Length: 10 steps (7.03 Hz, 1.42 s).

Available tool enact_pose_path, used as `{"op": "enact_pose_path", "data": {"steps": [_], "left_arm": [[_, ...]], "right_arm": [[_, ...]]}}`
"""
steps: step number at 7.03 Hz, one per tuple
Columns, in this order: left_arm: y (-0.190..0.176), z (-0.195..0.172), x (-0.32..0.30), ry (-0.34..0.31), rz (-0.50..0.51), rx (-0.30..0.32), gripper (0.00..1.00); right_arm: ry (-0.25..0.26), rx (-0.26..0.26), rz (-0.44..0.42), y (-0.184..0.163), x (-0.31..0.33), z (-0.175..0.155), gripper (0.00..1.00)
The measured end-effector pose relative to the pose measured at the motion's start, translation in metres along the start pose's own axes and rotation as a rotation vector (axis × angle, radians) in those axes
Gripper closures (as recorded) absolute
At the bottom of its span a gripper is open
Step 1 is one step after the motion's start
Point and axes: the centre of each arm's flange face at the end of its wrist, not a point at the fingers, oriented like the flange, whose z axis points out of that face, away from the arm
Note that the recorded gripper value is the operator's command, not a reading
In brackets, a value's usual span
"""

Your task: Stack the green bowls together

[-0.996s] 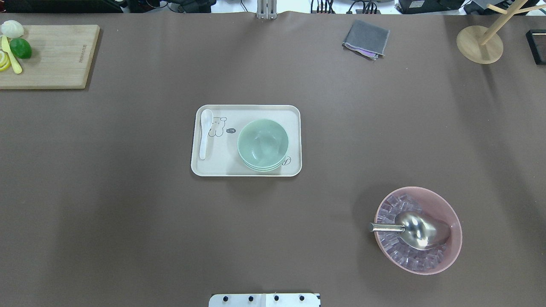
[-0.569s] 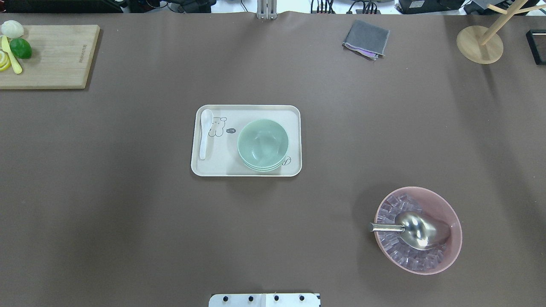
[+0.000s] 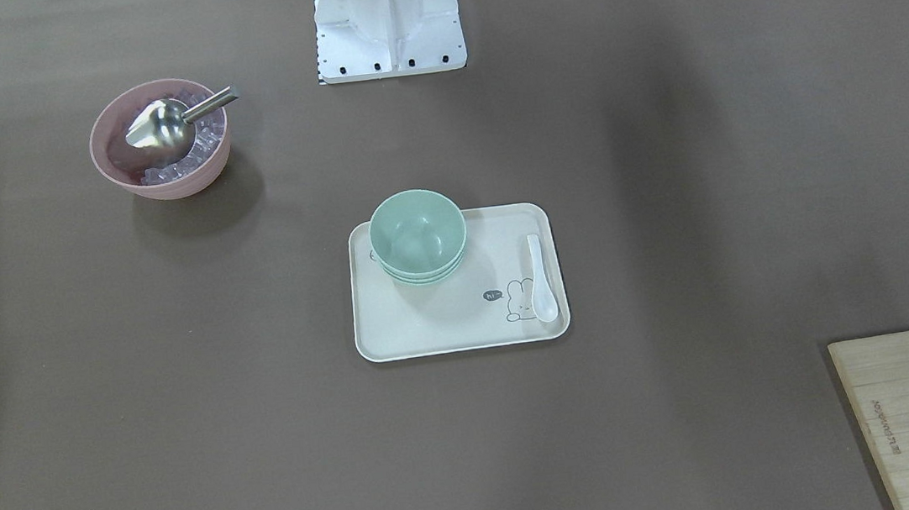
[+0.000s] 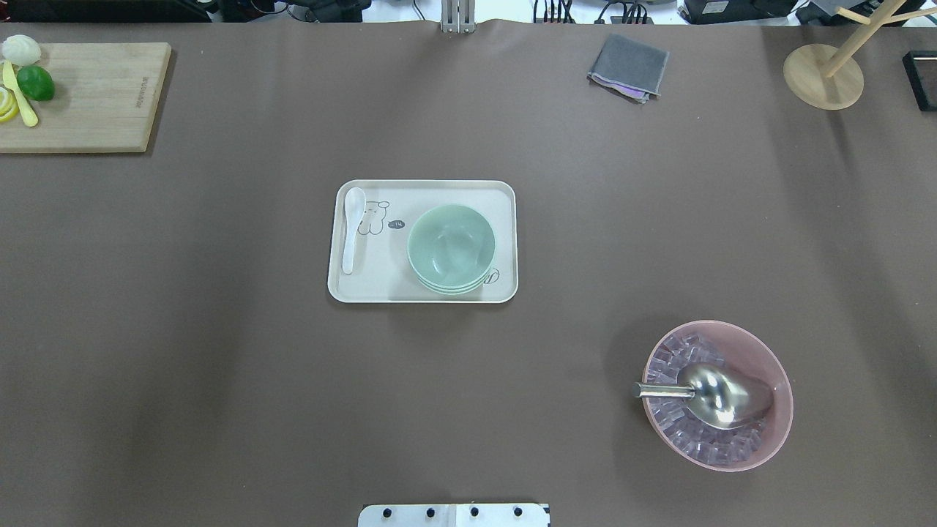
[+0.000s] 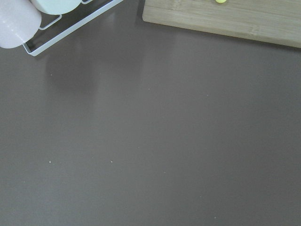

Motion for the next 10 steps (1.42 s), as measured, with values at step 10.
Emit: {"op": "enact_pose_path", "data": {"steps": [10], "left_arm": [[-0.004, 0.003, -0.002, -0.002, 0.010, -0.004, 0.02]], "right_arm": [[0.043, -0.030, 0.033, 0.029, 0.033, 0.018, 0.00]]}}
